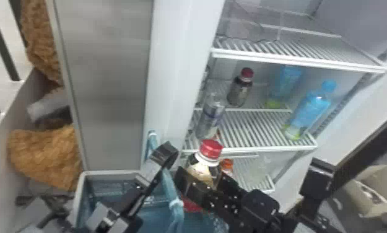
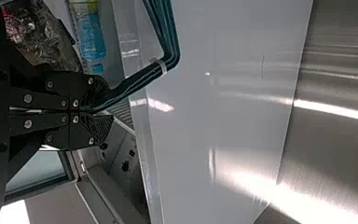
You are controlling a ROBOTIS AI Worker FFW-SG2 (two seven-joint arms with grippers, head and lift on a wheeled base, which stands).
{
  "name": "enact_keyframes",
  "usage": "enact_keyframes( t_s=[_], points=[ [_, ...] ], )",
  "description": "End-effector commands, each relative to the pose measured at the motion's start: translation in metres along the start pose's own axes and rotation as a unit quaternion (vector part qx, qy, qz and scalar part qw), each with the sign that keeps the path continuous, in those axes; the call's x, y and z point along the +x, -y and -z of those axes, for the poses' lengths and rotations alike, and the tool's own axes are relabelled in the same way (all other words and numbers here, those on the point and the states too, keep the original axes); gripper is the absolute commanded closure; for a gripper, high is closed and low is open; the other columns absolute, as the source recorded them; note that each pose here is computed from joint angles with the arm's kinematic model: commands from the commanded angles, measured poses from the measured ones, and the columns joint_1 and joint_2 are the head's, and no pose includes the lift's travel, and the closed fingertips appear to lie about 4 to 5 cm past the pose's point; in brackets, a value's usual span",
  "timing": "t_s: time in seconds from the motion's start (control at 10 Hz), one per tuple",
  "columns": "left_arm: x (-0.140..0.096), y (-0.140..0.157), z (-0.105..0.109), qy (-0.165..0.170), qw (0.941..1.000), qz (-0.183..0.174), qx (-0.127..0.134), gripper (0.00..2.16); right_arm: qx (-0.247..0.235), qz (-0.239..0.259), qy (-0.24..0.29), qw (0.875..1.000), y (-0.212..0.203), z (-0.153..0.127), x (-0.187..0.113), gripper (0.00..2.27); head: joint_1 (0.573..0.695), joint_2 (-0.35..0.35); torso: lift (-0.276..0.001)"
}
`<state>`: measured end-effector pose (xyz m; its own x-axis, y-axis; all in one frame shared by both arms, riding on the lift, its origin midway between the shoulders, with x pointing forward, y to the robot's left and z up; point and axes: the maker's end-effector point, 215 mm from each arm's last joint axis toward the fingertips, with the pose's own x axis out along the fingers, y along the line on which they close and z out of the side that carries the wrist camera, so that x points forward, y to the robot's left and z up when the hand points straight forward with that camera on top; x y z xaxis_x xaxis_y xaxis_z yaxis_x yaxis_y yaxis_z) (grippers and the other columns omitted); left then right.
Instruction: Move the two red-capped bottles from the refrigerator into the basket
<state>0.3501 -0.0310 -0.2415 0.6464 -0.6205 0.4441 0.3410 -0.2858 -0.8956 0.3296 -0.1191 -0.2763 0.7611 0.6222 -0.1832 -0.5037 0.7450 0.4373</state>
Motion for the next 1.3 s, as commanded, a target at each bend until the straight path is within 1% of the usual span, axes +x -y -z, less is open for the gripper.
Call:
enact_keyframes(
  t_s=[0.0,0.1,0.2,0.3,0.4,0.6,0.9,1.1,1.2],
  points=[
    [0.0,0.0,-0.002,0.002,1.0,0.0,0.001,1.2,0.03,-0.026,-0.008,0.999,-0.01,0.012,0.006,0.91,0.695,-0.262,0.0],
    [0.0,0.0,-0.003,0.004,1.0,0.001,0.001,1.2,0.035,-0.034,-0.01,0.999,-0.012,0.015,0.008,0.45,0.695,-0.245,0.0],
    [-0.001,0.0,-0.003,0.005,1.0,0.0,0.0,1.2,0.034,-0.032,-0.011,0.999,-0.01,0.016,0.008,0.13,0.695,-0.229,0.0],
    [-0.001,0.0,-0.002,0.005,1.0,0.0,-0.001,1.2,0.031,-0.03,-0.01,0.999,-0.009,0.014,0.007,0.06,0.695,-0.224,0.0],
    [0.0,0.001,-0.003,0.004,1.0,0.001,0.0,1.2,0.026,-0.023,-0.011,0.999,-0.005,0.014,0.004,0.13,0.695,-0.225,0.0],
    [0.0,0.001,-0.002,0.004,1.0,0.002,-0.002,1.2,0.002,0.006,-0.011,1.0,0.013,0.006,-0.007,0.14,0.695,-0.237,0.0],
    [0.001,0.002,-0.003,0.005,1.0,0.003,-0.001,1.2,-0.037,0.059,-0.002,0.998,0.044,-0.016,-0.03,0.14,0.695,-0.299,0.0],
    [0.001,0.001,-0.003,0.004,1.0,0.002,0.0,1.2,-0.073,0.106,0.012,0.992,0.07,-0.037,-0.051,0.14,0.695,-0.335,0.0],
    [0.001,0.001,-0.003,0.004,1.0,0.002,0.0,1.2,-0.088,0.122,0.024,0.988,0.079,-0.047,-0.058,0.15,0.695,-0.35,0.0]
  ],
)
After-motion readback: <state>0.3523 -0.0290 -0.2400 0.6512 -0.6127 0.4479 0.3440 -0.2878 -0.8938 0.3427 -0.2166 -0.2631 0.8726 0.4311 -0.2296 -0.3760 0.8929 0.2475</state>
